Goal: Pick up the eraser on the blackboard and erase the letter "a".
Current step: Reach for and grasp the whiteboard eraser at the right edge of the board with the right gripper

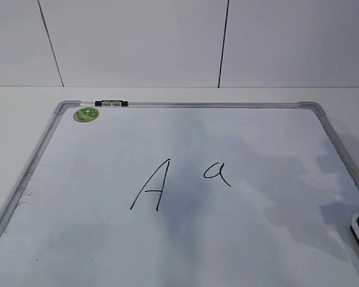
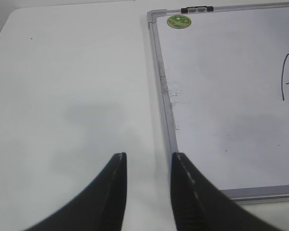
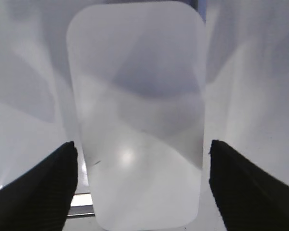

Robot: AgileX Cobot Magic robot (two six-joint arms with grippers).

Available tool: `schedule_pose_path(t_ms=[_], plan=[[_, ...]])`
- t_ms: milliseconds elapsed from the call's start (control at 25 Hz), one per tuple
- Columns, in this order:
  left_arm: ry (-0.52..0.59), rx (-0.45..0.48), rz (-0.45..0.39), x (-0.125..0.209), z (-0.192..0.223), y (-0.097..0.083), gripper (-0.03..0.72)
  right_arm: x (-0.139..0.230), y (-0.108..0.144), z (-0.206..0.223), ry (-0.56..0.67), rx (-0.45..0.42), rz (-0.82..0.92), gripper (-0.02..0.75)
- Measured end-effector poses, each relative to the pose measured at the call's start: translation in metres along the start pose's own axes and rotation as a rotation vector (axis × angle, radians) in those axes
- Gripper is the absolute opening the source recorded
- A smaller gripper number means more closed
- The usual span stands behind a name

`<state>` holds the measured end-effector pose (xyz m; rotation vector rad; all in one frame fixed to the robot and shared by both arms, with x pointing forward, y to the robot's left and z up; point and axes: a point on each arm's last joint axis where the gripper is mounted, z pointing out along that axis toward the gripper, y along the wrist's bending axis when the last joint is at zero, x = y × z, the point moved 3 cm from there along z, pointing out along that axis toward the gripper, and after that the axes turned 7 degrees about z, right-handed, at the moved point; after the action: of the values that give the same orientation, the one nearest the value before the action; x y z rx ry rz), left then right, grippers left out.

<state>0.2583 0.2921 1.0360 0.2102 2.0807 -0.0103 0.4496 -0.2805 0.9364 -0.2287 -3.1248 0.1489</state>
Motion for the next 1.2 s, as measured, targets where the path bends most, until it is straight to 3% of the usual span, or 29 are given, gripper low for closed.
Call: schedule_pose_path(t_ms=[680,960,1200], plan=[[0.0,0.0,0.0,0.0,0.0,0.0,0.235,-0.0059,0.0032,0.0087,0.005,-0.004,-0.003,0.669],[0.0,0.0,0.0,0.0,0.0,0.0,0.235,-0.0061,0.0033,0.0087,0.003,-0.005,-0.003,0.608],[0.0,0.0,0.0,0.0,0.0,0.0,0.235,-0.0062,0.0032,0.0087,0.002,-0.003,-0.007,0.601]])
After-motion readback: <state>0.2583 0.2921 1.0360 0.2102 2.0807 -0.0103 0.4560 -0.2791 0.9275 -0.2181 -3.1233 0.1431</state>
